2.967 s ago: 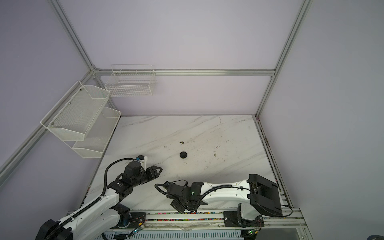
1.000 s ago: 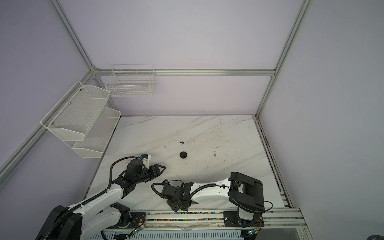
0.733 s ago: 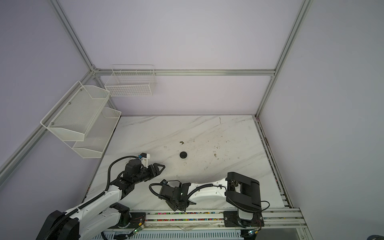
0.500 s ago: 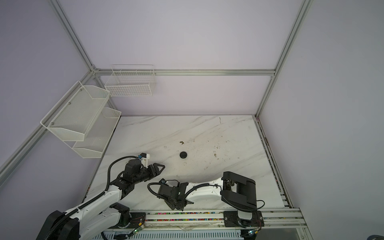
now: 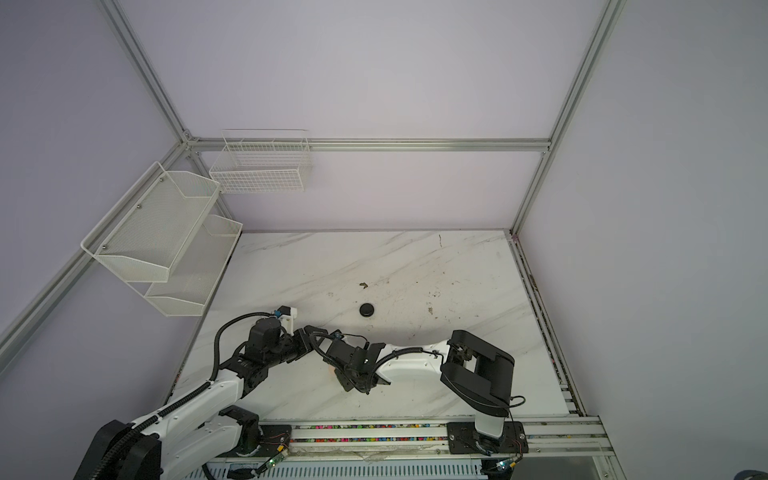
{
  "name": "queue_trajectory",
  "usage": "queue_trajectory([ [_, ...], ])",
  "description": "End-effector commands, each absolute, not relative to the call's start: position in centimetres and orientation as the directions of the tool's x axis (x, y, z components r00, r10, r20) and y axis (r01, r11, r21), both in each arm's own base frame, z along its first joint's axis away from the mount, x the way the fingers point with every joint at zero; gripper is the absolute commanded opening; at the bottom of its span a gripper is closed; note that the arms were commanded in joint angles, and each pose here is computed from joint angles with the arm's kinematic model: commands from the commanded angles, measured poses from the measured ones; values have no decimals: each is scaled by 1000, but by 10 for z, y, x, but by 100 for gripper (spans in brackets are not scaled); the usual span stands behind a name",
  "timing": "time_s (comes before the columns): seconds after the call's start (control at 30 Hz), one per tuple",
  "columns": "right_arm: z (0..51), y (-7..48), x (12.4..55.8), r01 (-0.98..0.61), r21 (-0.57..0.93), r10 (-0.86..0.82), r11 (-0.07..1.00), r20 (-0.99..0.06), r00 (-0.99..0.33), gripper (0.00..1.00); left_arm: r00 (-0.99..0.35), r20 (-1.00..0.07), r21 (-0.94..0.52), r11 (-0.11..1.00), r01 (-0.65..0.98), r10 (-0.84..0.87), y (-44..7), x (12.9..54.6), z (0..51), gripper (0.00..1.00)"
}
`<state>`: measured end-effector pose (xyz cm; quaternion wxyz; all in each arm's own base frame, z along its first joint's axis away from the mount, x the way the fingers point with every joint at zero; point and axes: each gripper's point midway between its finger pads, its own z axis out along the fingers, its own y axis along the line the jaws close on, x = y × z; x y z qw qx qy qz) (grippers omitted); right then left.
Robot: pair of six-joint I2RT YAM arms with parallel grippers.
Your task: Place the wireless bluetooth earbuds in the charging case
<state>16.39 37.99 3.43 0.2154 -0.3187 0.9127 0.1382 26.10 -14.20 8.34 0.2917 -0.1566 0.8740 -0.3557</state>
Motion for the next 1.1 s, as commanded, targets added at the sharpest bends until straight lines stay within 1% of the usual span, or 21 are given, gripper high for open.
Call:
queue_trajectory([
  [0.0, 52, 392, 161, -673, 162, -525, 721, -506, -684, 48, -763, -420, -713, 698, -58, -492, -139, 271, 98, 68],
  [0.13, 79, 374, 178, -657, 188, -483, 730, -539, -691, 48, -788, -354, -717, 687, -116, -503, -138, 259, 87, 67],
  [0.23, 78, 359, 201, -639, 141, -482, 756, -540, -690, 51, -817, -272, -746, 648, -155, -508, -142, 239, 77, 66],
  [0.3, 84, 352, 222, -617, 137, -452, 775, -563, -692, 54, -832, -224, -773, 613, -165, -507, -146, 226, 79, 65],
  [0.43, 98, 346, 256, -577, 177, -377, 797, -602, -705, 62, -848, -194, -820, 556, -136, -493, -155, 208, 97, 68],
  [0.5, 97, 348, 266, -576, 188, -369, 795, -603, -707, 63, -863, -176, -837, 533, -123, -474, -164, 197, 99, 69],
  [0.57, 98, 349, 276, -563, 190, -352, 805, -611, -709, 63, -879, -135, -844, 517, -140, -458, -171, 186, 94, 69],
  [0.7, 106, 342, 296, -534, 201, -309, 821, -630, -712, 63, -903, -59, -833, 519, -190, -425, -181, 166, 76, 70],
  [0.9, 123, 331, 311, -525, 228, -265, 820, -662, -701, 66, -918, -9, -837, 505, -210, -397, -196, 158, 64, 72],
  [1.07, 124, 326, 312, -520, 246, -249, 818, -664, -705, 66, -927, -11, -843, 501, -193, -376, -207, 167, 58, 72],
])
